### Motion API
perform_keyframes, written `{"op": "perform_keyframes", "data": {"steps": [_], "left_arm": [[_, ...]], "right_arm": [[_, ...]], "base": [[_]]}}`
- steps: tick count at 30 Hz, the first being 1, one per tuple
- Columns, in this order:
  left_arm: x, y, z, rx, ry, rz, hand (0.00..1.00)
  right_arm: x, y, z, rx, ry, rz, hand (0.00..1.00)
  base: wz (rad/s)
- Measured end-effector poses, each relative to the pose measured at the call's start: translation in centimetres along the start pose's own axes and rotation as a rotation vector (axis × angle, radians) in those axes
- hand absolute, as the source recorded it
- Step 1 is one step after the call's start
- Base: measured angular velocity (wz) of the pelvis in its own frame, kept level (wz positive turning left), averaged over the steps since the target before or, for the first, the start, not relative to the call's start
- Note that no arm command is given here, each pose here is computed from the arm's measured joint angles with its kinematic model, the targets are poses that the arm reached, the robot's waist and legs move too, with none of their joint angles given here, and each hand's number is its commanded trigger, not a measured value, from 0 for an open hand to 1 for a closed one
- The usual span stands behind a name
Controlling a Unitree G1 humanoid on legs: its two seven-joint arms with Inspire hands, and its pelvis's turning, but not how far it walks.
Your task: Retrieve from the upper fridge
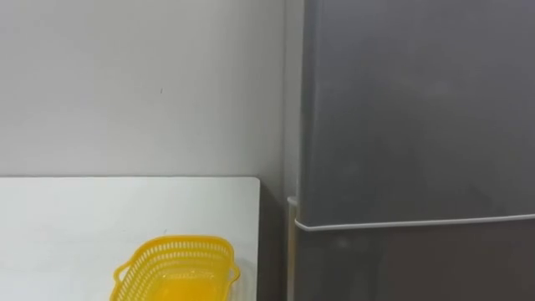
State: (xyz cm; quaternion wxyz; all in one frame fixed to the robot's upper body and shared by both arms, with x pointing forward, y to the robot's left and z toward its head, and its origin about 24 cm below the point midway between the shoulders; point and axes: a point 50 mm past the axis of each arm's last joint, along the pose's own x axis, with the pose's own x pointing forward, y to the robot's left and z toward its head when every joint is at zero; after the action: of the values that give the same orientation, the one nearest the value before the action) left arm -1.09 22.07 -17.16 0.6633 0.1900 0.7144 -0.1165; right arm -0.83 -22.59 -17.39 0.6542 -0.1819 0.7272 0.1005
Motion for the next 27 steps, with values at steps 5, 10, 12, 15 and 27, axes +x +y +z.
{"op": "perform_keyframes", "data": {"steps": [5,10,12,15,27], "left_arm": [[0.0,0.2,-0.6,-0.130,0.002,0.028,0.00],[0.0,0.4,-0.8,-0.277,-0.004,0.046,0.00],[0.0,0.5,-0.9,-0.342,-0.008,0.058,0.00],[-0.1,1.1,-1.0,-0.459,-0.015,0.092,0.00],[-2.1,7.4,1.9,-1.032,-0.287,0.384,0.00]], "right_arm": [[0.0,0.1,-0.3,0.017,0.013,0.007,0.00],[0.0,0.2,-0.4,0.028,0.016,0.010,0.00],[0.0,0.1,-0.5,0.045,0.015,0.007,0.00],[0.0,-0.3,-0.2,0.079,0.001,-0.003,0.00],[-0.4,-3.2,-0.1,0.191,-0.060,-0.126,0.00]], "base": [[0.00],[0.00],[0.04],[0.03],[0.01]]}}
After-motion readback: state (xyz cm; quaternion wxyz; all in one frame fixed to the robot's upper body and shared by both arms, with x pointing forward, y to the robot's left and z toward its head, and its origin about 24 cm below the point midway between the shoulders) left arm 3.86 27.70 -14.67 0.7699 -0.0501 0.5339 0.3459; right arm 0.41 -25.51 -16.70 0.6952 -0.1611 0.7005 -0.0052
